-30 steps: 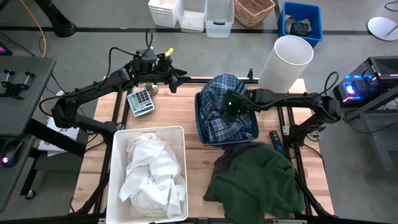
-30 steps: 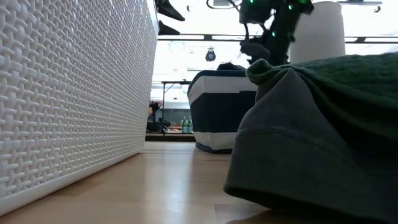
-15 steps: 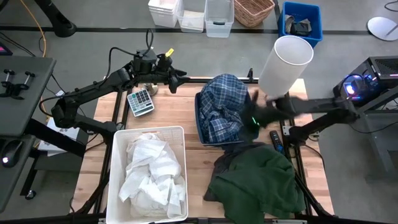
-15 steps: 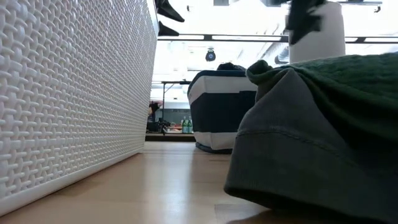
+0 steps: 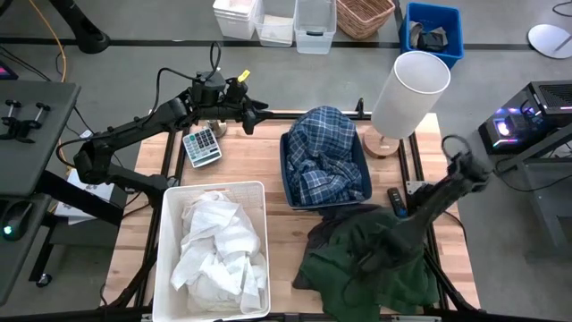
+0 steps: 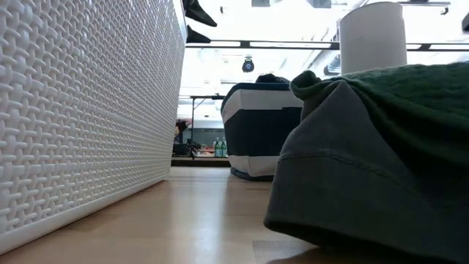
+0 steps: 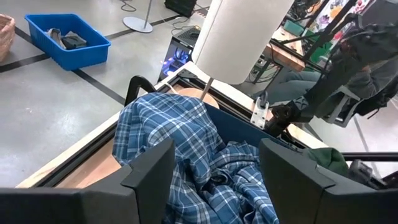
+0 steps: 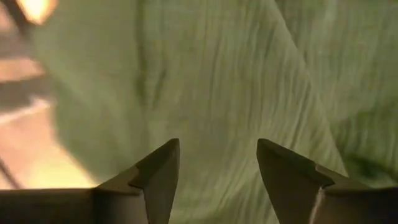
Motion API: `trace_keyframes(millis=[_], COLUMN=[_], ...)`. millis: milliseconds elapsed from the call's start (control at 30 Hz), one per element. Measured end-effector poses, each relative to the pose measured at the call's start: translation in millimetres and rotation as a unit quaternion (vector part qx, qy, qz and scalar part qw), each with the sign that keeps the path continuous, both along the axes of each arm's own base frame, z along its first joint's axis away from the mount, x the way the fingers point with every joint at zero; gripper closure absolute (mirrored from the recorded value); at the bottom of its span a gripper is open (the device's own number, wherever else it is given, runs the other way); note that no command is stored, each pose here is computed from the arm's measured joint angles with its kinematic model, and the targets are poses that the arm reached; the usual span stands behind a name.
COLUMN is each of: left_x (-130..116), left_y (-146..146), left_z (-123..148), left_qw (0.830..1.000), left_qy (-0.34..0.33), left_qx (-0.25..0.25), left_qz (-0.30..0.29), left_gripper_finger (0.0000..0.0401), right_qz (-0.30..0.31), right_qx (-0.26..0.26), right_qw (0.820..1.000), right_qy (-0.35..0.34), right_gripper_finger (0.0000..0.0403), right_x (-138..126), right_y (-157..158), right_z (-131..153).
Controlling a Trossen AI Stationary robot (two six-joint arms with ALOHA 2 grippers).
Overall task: Sort clothes
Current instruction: Put the green shirt into the blue bin
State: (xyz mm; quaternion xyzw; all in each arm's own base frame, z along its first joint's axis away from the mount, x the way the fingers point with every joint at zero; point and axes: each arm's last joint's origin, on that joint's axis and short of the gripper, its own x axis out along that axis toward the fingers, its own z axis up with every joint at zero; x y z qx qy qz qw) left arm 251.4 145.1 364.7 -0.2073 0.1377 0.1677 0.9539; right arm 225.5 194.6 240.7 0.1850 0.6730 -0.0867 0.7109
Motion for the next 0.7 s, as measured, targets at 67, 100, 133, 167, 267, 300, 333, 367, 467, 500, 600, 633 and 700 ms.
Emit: trace_keyframes(millis=[67, 100, 133, 167, 267, 300, 333, 367, 467, 500, 600, 633, 700], left_x=[0.0, 0.0, 0.0, 0.0, 0.0, 0.0, 0.0, 0.0, 0.0, 0.0, 0.0, 0.0, 0.0], left_y=[0.0, 0.0, 0.0, 0.0, 0.0, 0.0, 0.0, 0.0, 0.0, 0.0, 0.0, 0.0, 0.0], left_z=[0.0, 0.0, 0.0, 0.0, 0.0, 0.0, 0.0, 0.0, 0.0, 0.0, 0.0, 0.0, 0.1], left_qw=[1.000, 1.000, 1.000, 1.000, 1.000, 1.000, 1.000, 1.000, 1.000, 1.000, 1.000, 1.000, 1.000], left_qy=[0.001, 0.001, 0.001, 0.001, 0.001, 0.001, 0.001, 0.001, 0.001, 0.001, 0.000, 0.000, 0.000], left_qx=[0.002, 0.002, 0.002, 0.002, 0.002, 0.002, 0.002, 0.002, 0.002, 0.002, 0.002, 0.002, 0.002], left_qz=[-0.001, -0.001, -0.001, -0.001, -0.001, -0.001, -0.001, -0.001, -0.001, -0.001, -0.001, -0.001, -0.001], left_gripper_finger=[0.0181, 0.0181, 0.0181, 0.0181, 0.0181, 0.0181, 0.0181, 0.0181, 0.0181, 0.0181, 0.0181, 0.0181, 0.0181], right_qz=[0.017, 0.020, 0.023, 0.025, 0.030, 0.036, 0.040, 0.045, 0.046, 0.040, 0.021, 0.018, 0.001], right_qx=[-0.025, -0.035, -0.044, -0.051, -0.055, -0.053, -0.050, -0.047, -0.029, -0.026, -0.026, -0.027, -0.024], right_qw=[0.999, 0.999, 0.998, 0.998, 0.997, 0.997, 0.997, 0.996, 0.996, 0.996, 0.997, 0.997, 0.997], right_qy=[0.013, 0.023, 0.032, 0.038, 0.045, 0.048, 0.051, 0.056, 0.069, 0.072, 0.073, 0.072, 0.072], right_gripper_finger=[0.0192, 0.0192, 0.0192, 0.0192, 0.0192, 0.0192, 0.0192, 0.0193, 0.0217, 0.0239, 0.0352, 0.0375, 0.0385], right_x=[6.6, 9.7, 12.5, 15.4, 23.8, 26.5, 28.9, 31.0, 36.9, 38.2, 39.6, 39.5, 37.5], right_y=[1.9, 2.1, 2.1, 2.1, 5.1, 7.4, 9.7, 11.5, 15.5, 16.5, 18.1, 17.7, 14.9], right_z=[-14.3, -21.3, -27.7, -33.4, -48.9, -54.9, -61.0, -66.7, -79.6, -82.9, -86.6, -85.8, -78.7])
